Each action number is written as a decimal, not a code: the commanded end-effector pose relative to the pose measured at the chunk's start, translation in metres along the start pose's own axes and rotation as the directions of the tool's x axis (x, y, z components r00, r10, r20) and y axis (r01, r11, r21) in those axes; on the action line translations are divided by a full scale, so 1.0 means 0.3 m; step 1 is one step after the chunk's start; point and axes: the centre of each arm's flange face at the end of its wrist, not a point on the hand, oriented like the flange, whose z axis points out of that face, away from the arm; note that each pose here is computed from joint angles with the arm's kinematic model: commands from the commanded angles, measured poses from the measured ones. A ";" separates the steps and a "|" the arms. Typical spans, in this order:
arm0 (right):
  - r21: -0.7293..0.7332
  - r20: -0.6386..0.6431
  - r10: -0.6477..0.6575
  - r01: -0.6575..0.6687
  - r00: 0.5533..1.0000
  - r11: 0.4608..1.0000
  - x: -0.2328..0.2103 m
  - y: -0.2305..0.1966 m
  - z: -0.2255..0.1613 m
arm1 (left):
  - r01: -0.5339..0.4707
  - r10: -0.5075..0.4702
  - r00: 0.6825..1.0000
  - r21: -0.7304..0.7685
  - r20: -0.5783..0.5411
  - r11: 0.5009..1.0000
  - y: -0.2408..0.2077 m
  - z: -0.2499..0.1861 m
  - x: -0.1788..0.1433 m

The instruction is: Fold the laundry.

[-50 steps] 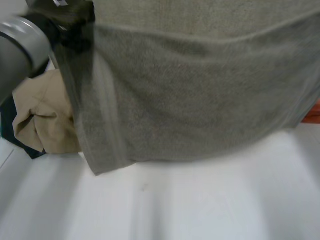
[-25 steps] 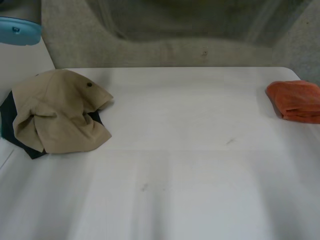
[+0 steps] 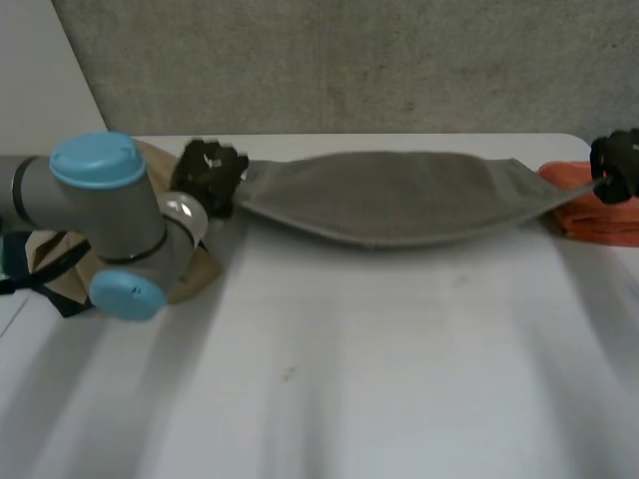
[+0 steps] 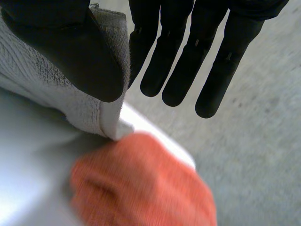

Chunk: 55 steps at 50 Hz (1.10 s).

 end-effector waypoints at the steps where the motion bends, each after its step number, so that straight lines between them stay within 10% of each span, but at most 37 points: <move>1: -0.190 0.081 -0.135 0.148 0.988 0.970 0.051 -0.004 -0.127 | -0.182 0.159 0.975 -0.147 -0.155 0.972 0.004 -0.206 0.053; 13: -0.422 0.430 -0.288 0.472 0.856 0.774 0.125 0.012 -0.427 | -0.409 0.207 0.842 -0.338 -0.498 0.848 -0.024 -0.614 0.073; 34: -0.239 0.118 -0.248 0.269 0.962 0.933 0.024 0.069 -0.091 | -0.217 0.175 0.968 -0.250 -0.181 0.944 -0.077 -0.175 0.045; 55: -0.146 -0.046 -0.343 0.333 0.938 0.932 -0.115 0.154 0.142 | -0.313 0.304 0.950 -0.198 -0.074 0.929 -0.031 0.080 0.170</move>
